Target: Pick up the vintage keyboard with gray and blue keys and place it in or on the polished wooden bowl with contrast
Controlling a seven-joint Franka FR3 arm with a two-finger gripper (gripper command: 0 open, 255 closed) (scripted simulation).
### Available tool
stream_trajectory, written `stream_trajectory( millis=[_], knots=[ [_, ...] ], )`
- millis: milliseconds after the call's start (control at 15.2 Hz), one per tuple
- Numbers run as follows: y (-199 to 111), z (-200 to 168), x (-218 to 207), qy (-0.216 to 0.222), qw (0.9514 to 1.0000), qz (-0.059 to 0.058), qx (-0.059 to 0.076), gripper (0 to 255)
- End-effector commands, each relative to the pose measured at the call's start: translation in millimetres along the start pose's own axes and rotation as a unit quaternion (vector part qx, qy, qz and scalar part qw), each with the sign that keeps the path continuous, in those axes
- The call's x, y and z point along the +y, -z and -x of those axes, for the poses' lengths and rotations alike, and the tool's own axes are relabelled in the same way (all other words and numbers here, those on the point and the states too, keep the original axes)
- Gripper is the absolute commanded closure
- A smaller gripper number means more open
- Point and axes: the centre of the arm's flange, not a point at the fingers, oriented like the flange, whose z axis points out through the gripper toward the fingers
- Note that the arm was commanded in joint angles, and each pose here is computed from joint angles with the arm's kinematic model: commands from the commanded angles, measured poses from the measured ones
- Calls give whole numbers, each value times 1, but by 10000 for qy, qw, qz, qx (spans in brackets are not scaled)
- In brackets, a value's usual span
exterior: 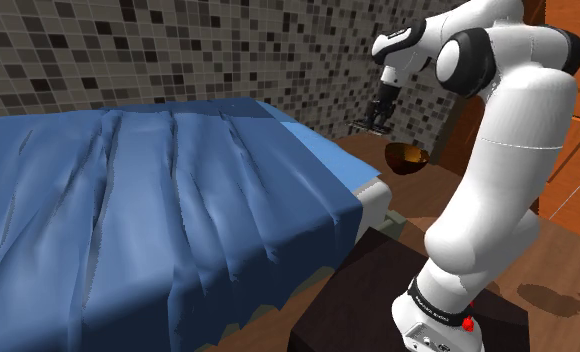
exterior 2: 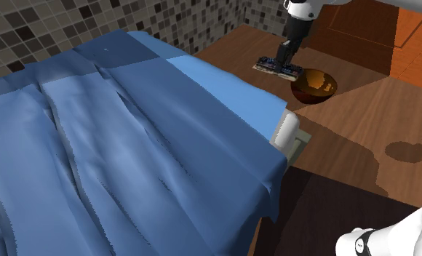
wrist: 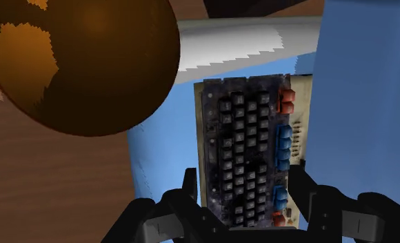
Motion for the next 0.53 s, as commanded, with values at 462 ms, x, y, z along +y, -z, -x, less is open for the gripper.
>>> stream_trajectory(
  millis=[462],
  knots=[
    [16, 82, 86, 6, 10000, 0, 2, 255]
  ],
)
